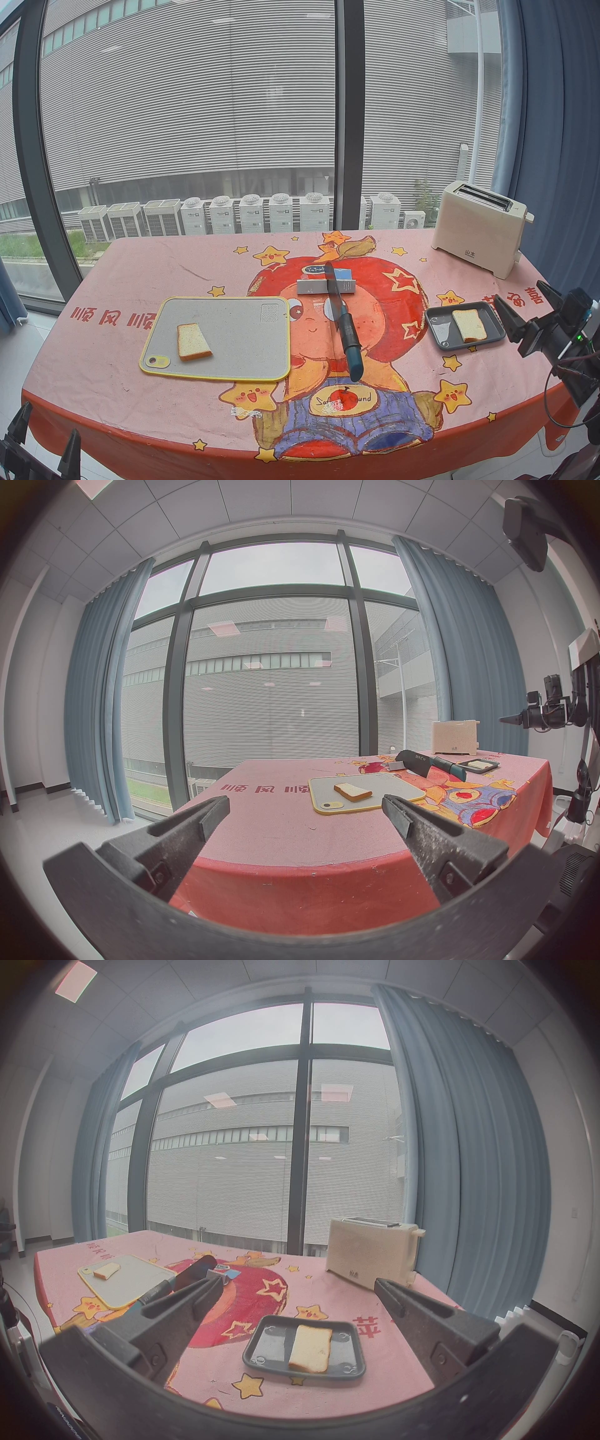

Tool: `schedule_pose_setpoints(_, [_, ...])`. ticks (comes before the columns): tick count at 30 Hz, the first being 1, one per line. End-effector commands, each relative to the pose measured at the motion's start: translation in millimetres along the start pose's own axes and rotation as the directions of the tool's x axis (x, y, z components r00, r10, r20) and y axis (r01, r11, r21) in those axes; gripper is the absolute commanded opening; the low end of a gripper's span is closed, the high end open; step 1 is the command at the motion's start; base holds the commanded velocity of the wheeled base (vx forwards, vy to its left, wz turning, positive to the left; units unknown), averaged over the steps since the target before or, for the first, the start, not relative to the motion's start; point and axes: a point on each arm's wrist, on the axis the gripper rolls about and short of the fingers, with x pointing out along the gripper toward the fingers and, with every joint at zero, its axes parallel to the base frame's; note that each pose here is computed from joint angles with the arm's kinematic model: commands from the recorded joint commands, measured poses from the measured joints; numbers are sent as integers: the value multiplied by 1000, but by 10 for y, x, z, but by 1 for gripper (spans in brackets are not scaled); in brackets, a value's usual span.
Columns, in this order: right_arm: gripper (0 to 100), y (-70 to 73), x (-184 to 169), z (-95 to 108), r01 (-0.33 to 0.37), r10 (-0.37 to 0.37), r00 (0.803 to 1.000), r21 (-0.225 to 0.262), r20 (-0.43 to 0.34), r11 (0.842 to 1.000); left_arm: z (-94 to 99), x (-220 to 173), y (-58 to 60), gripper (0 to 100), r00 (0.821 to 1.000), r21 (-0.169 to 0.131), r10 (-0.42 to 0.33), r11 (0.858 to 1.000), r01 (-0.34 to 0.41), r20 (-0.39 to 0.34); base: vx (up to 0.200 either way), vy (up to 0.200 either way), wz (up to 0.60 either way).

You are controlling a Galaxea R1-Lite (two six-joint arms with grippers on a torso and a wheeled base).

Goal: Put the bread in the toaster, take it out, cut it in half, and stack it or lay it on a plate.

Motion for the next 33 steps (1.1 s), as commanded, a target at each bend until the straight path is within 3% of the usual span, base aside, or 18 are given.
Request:
schedule_pose_setpoints(1, [100, -153, -427, 176, 41, -40, 993, -5, 111, 999, -46, 8, -1, 100, 1000, 0, 0, 1000, 0, -11, 0, 0, 0])
schedule_pose_setpoints(9, [100, -200, -609, 155, 57, -56, 995, -7, 79, 998, -46, 8, -1, 100, 1000, 0, 0, 1000, 0, -11, 0, 0, 0])
schedule_pose_setpoints(33, [100, -254, -851, 158, 81, -80, 992, -7, 98, 997, -46, 8, -1, 100, 1000, 0, 0, 1000, 0, -11, 0, 0, 0])
